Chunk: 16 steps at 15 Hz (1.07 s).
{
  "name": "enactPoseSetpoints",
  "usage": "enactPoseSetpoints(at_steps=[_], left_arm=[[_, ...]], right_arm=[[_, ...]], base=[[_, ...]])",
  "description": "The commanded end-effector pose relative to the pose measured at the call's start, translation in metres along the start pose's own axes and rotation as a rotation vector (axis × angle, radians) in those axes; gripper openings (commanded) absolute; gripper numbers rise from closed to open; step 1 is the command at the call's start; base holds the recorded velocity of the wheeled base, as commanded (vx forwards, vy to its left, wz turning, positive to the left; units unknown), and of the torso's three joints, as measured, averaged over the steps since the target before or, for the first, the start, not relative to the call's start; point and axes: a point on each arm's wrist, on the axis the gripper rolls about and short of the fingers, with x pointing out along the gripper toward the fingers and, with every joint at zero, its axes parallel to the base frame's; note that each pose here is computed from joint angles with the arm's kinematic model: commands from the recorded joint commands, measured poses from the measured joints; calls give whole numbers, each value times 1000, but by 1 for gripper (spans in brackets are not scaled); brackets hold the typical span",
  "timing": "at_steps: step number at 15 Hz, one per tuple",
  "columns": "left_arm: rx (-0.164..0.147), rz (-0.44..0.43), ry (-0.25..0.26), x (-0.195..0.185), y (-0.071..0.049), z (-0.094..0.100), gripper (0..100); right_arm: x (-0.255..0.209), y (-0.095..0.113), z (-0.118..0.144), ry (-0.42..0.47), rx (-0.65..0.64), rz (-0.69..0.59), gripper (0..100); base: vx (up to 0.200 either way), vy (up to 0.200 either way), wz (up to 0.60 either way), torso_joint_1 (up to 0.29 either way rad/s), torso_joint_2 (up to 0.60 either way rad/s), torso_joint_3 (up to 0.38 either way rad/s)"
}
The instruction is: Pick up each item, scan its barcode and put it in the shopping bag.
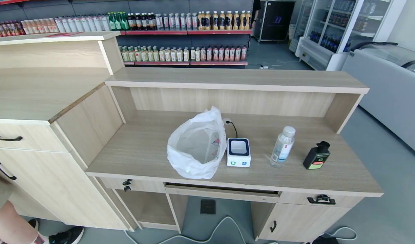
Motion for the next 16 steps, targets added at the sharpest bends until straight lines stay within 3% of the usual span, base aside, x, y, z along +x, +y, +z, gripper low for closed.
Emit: enactPoseSetpoints(at_steps=[1, 6, 10, 16], left_arm=[[0, 0, 0, 0, 0, 0, 100], [0, 0, 0, 0, 0, 0, 100], [0, 0, 0, 0, 0, 0, 100], [0, 0, 0, 0, 0, 0, 100]], right_arm=[[64, -3, -2, 115, -32, -7, 100], [132, -19, -27, 210, -15, 8, 100], [199, -34, -81, 249, -69, 47, 100], [236, -43, -136, 309, -181, 57, 100]], base=[[0, 0, 0, 0, 0, 0], [0, 0, 0, 0, 0, 0], [0, 0, 0, 0, 0, 0], [0, 0, 0, 0, 0, 0]])
